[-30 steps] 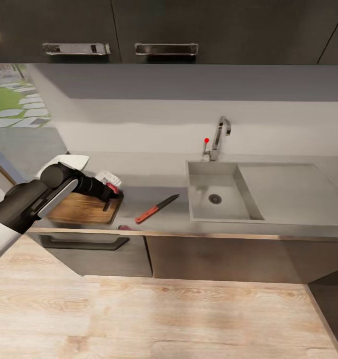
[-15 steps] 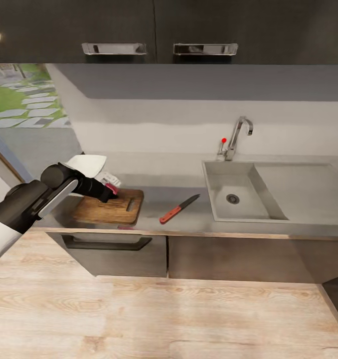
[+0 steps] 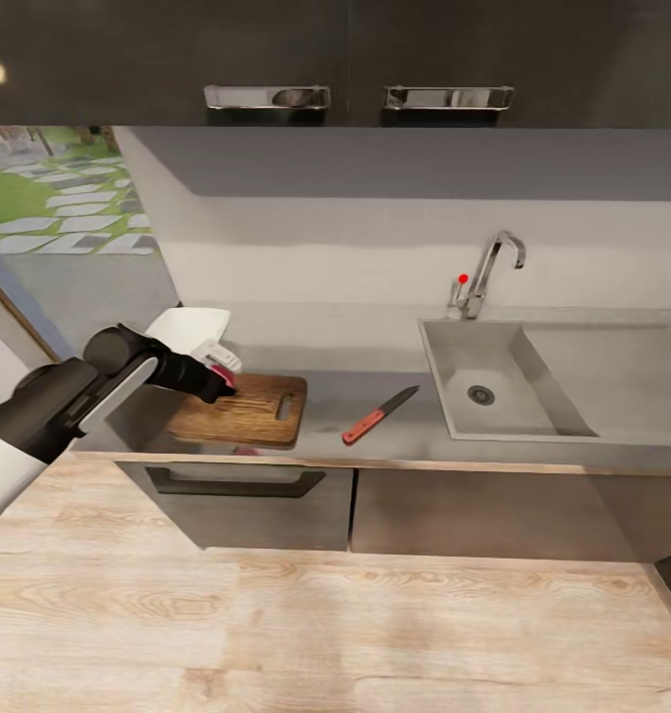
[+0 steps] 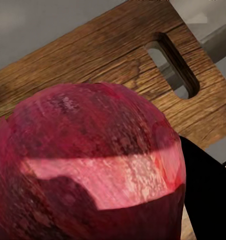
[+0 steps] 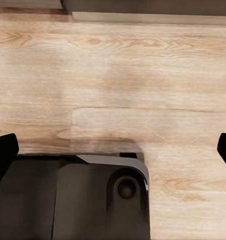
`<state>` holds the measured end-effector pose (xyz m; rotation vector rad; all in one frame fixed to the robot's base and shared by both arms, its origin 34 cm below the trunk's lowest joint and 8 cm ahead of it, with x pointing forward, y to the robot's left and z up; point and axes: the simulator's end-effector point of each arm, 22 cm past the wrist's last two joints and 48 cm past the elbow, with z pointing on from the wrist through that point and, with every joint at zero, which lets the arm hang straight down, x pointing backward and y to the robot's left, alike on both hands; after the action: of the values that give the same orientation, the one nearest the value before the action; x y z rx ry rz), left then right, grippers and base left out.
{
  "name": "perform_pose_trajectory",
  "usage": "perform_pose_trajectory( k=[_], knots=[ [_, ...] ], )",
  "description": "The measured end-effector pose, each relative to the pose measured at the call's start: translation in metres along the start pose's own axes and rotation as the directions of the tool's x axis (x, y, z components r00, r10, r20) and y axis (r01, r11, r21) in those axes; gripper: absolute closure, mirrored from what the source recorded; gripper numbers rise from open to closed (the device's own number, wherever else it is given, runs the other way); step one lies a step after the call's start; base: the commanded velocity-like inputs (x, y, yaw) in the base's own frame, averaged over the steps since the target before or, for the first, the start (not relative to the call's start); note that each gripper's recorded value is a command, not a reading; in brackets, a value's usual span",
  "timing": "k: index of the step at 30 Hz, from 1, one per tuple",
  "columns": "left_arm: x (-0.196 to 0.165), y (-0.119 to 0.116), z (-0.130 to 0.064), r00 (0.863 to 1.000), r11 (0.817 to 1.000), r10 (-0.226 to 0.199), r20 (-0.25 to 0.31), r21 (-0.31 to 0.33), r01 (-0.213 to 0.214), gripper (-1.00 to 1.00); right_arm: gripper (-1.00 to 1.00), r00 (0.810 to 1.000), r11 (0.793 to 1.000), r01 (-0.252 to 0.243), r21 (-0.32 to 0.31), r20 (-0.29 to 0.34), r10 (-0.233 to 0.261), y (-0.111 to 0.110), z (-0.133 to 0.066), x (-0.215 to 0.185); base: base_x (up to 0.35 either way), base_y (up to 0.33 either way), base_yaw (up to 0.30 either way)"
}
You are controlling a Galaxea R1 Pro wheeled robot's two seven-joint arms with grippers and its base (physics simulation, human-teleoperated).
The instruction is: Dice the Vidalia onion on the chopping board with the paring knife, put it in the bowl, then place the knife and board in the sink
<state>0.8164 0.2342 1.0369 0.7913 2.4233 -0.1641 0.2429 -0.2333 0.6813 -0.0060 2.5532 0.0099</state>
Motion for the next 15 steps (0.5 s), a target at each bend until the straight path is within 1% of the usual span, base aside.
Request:
perform_pose_trajectory(
  k=[3,5,8,15],
  knots=[
    [-0.003,-0.005,0.002,1.000,1.000,0.003,0.004,0.008,-0.003,1.00,-1.00,1.000,1.000,0.000,0.000,0.000,0.000,0.000,0.000,0.000,0.049,0.003,0.000],
    [-0.007,-0.014,0.004,1.000,1.000,0.004,0.007,0.024,-0.004,1.00,-1.00,1.000,1.000,-0.001,0.001,0.001,0.001,0.000,0.000,0.000,0.255,-0.007,0.000],
    [-0.007,-0.015,0.006,1.000,1.000,0.006,0.006,0.024,-0.007,1.00,-1.00,1.000,1.000,-0.001,0.000,0.001,0.001,0.000,0.000,0.000,0.174,-0.016,0.000],
    [-0.007,-0.016,0.007,1.000,1.000,0.007,0.006,0.025,-0.007,1.00,-1.00,1.000,1.000,-0.001,-0.001,0.001,0.001,0.000,0.000,0.000,0.033,-0.003,0.000]
  ],
)
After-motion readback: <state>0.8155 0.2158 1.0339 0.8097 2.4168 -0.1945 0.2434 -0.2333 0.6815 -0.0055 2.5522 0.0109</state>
